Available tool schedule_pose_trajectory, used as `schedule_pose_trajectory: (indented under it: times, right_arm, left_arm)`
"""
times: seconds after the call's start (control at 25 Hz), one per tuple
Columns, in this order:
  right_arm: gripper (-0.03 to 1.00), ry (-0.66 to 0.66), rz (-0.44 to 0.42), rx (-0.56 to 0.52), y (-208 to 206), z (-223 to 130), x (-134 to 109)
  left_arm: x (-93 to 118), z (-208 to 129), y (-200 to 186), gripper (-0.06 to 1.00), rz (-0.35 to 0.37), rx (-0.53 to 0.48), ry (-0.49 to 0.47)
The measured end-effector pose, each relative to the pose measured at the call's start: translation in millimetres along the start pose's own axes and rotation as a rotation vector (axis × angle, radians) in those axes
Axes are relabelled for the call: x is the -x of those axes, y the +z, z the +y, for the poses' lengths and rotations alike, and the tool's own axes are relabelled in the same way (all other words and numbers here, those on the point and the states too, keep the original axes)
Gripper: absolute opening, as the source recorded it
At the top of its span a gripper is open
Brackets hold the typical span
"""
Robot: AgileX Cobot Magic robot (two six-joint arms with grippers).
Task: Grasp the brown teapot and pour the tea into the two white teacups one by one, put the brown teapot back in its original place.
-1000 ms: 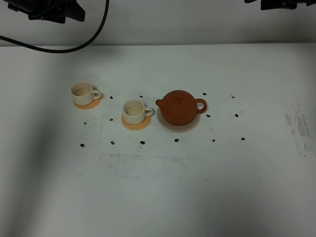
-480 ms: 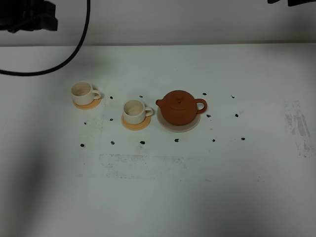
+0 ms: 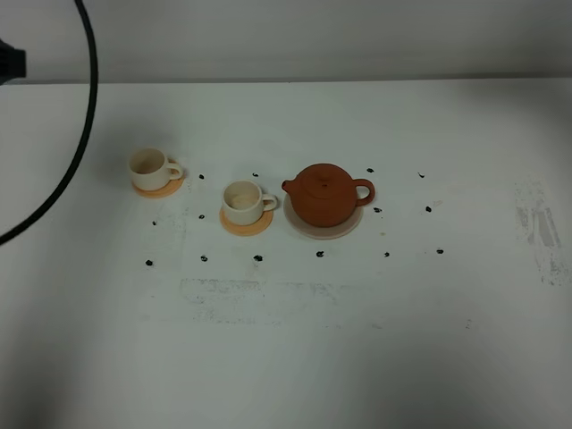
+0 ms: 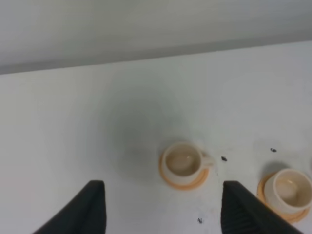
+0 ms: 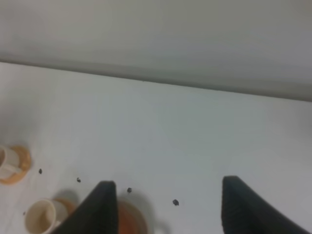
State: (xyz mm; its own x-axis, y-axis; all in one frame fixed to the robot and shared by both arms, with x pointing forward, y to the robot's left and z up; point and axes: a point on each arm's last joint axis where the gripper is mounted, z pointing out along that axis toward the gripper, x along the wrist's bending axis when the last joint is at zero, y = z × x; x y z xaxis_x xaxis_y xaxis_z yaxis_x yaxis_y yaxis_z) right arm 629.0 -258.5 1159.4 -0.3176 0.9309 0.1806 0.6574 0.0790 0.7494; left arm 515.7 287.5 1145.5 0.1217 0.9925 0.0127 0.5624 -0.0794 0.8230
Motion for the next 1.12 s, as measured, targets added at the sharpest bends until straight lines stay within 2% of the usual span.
schedule_pose_trajectory:
  times: [0.16, 0.32, 0.56, 0.8, 1.12]
  right_arm:
    - [0.49, -0.005, -0.036, 0.033, 5, -22, -2]
    - [0.49, 0.017, -0.063, 0.010, 17, -48, 3]
    - [0.49, 0.026, -0.075, -0.040, 36, -77, 3]
    - [0.49, -0.035, -0.030, -0.075, 49, -91, -21]
    - [0.49, -0.129, 0.051, -0.120, 55, -97, -58]
  left_arm:
    - [1, -18, -41, 0.53, 0.033, 0.006, -0.001]
    - [4, -40, -86, 0.50, 0.058, 0.018, 0.005]
    - [3, -90, -122, 0.48, 0.127, -0.007, -0.025]
    - [4, -134, -140, 0.48, 0.157, -0.033, -0.074]
    - [8, -169, -174, 0.48, 0.165, 0.013, -0.092]
